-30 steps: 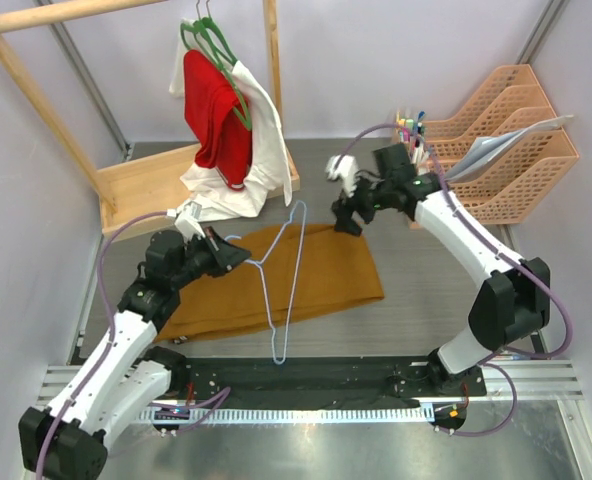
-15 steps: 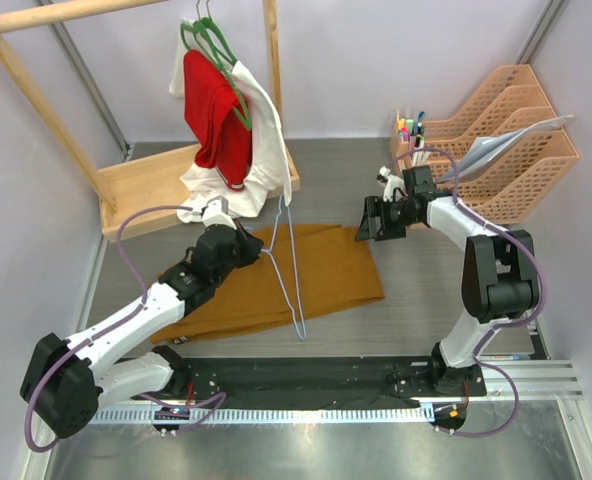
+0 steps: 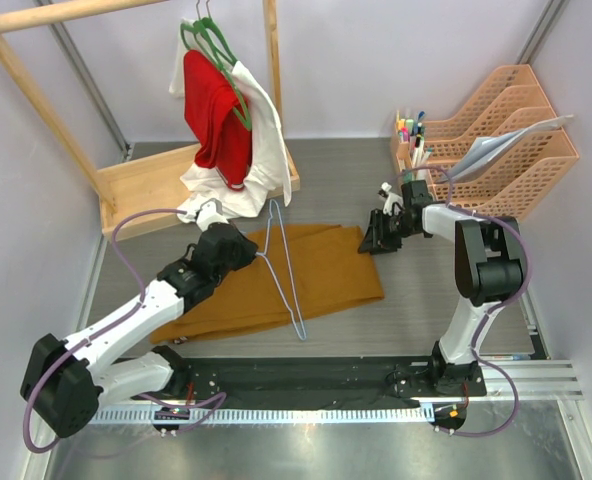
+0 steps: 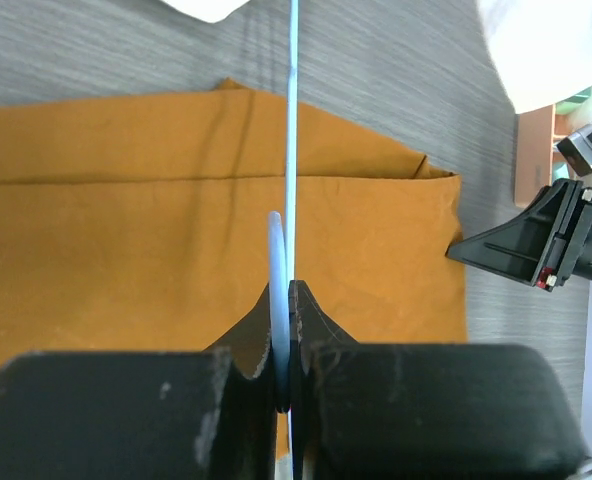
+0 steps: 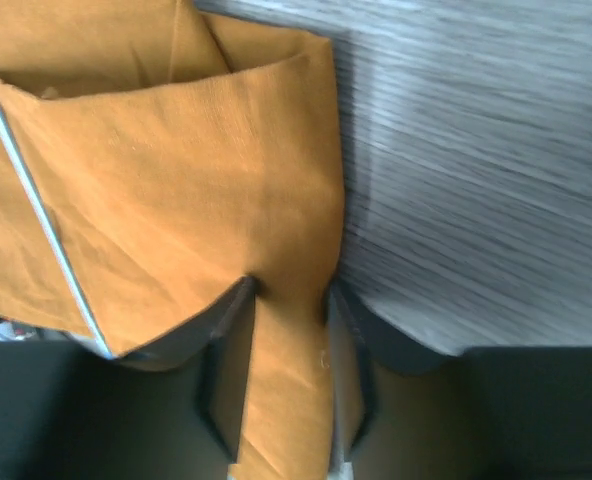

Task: Place the trousers on the hanger
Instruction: Place trousers on hanger

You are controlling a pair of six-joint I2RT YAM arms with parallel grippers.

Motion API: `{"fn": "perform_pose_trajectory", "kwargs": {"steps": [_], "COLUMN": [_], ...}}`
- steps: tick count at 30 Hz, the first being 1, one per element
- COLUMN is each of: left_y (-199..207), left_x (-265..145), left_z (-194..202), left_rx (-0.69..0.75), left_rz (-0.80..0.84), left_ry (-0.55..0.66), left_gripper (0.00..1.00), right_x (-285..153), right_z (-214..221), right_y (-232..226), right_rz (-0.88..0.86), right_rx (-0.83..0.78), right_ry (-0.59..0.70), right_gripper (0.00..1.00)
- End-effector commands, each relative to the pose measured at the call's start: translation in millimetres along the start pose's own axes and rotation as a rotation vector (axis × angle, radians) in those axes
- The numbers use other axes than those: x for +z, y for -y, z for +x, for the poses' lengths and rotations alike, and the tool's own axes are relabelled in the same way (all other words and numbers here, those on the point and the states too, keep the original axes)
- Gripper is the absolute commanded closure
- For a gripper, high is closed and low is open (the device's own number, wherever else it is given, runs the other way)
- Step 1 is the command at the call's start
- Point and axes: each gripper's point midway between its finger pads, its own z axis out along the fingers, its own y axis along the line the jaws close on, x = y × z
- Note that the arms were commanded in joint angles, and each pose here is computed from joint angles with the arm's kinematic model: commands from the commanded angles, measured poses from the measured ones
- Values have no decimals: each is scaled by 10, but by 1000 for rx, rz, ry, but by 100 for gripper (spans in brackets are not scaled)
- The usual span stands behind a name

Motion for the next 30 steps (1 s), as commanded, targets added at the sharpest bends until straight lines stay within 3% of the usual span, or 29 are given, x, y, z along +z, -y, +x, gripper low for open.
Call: {"fn": "perform_pose_trajectory", "kwargs": {"steps": [1,2,5,9,16,20,30], "left_y": [-132,-146,-146,-130,-52,11,200], "left_x": [8,12,12,-12,-2,-5,-188], "left_z": [115,127,150,129,133,137,-117], "left_rx": [-17,-15,-17,-16,-44,-62,-111], "left_rz": [-81,-84,-79,-70,-47,-21,50], "left_ry": [-43,-46,-54,-49,-59,-66,-27], "left_gripper": [100,100,100,100,100,100,100], "right_x": [54,10,-142,-408,-813,-517,510], "right_z": [69,26,-116,-322,-565,-408,-2], "right_y": [-156,-215,-402,-645,-1686,-2176,-2562], "right_rz": [-104,-121,-186,-264,-521,-569,-589], "right_rx": [78,82,86,83,74,105,137], "right_ry": [-32,-20,18,79,173,134,22], "right_gripper": [66,79,99,99,99,99,99]}}
